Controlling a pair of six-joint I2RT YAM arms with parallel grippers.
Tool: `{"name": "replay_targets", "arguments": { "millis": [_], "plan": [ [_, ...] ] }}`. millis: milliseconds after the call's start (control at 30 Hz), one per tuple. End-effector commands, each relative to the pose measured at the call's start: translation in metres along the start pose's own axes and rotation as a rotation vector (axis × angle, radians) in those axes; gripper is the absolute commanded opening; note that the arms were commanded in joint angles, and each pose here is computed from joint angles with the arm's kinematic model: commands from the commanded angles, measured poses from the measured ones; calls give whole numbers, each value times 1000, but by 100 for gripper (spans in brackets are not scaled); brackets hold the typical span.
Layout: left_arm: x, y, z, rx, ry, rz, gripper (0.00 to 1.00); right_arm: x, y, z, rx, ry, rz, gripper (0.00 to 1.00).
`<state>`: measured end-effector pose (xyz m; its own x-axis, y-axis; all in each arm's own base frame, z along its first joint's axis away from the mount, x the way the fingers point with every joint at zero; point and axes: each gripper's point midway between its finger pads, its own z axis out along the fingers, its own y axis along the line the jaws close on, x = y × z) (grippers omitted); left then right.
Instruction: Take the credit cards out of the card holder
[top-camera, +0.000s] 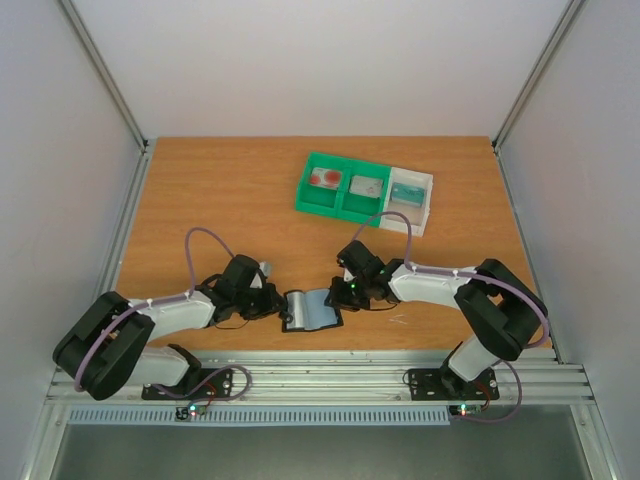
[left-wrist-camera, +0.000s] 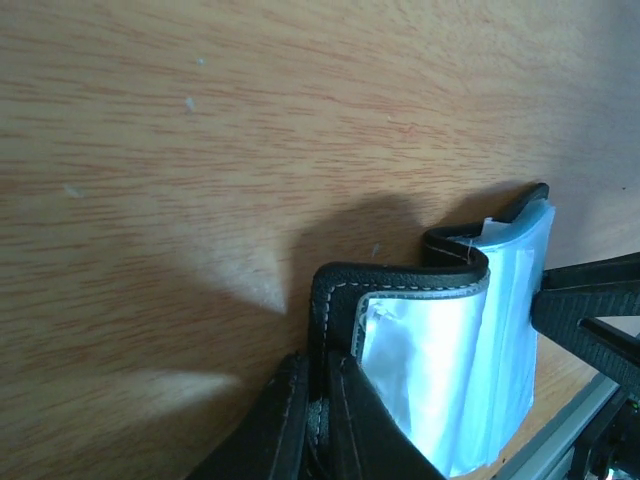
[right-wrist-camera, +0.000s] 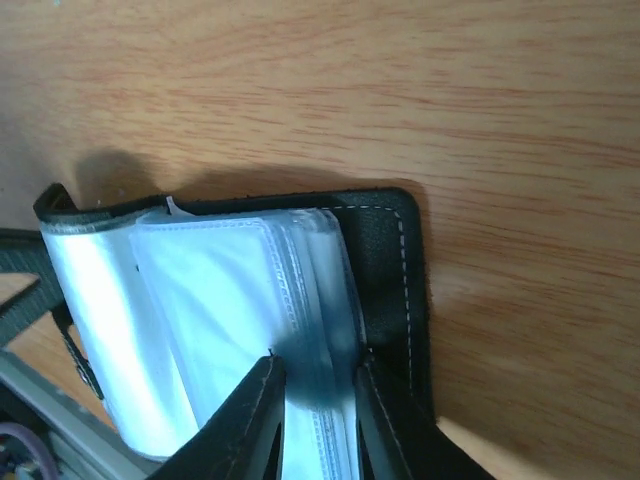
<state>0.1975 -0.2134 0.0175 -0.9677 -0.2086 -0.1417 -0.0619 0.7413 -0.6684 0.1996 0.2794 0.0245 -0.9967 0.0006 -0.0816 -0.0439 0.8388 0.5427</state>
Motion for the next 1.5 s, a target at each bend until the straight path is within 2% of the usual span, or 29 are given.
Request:
{"name": "replay_targets", "arguments": {
  "millis": [0,133,300,367,500,567,633,800,867,900,933,1033,1067,1300,1467],
  "plan": [
    [-7,-10,2,36,-24,33,8,-2,30,10,-159,-4,-11,16],
    [-10,-8,1,17,-35,37,8,-5,27,9,-148,-32,-16,2],
    [-16,-9,-6,-5,-65,48,8,-7,18,-1,-104,-78,-12,1],
    [-18,-9,-8,-14,-76,48,12,-7,8,-4,-49,-91,-15,2],
    [-20,-13,-17,-25,-87,47,27,-8,-2,-17,32,-115,-39,15],
    [-22,-15,-24,-43,-101,57,46,-12,-6,-30,68,-160,-60,24],
    [-26,-13,-32,-72,-128,74,59,-17,-12,-43,110,-211,-82,35],
    [-34,-17,-63,-133,-203,125,74,-22,-16,-77,173,-293,-121,55],
    [-39,-21,-79,-157,-239,155,83,-27,-13,-98,190,-348,-133,65],
    [-42,-23,-89,-171,-266,168,96,-29,-10,-109,193,-373,-140,74],
    [-45,-25,-99,-187,-291,185,99,-32,-6,-120,194,-397,-148,81],
    [-52,-36,-135,-219,-365,243,99,-37,3,-158,213,-467,-158,96],
    [-54,-41,-148,-227,-394,259,99,-39,5,-171,221,-498,-162,98],
    [-56,-87,-230,-148,-552,381,99,-42,28,-245,182,-646,-198,99],
    [-51,-106,-264,-76,-623,384,99,-36,45,-265,98,-658,-218,98]
  ]
}}
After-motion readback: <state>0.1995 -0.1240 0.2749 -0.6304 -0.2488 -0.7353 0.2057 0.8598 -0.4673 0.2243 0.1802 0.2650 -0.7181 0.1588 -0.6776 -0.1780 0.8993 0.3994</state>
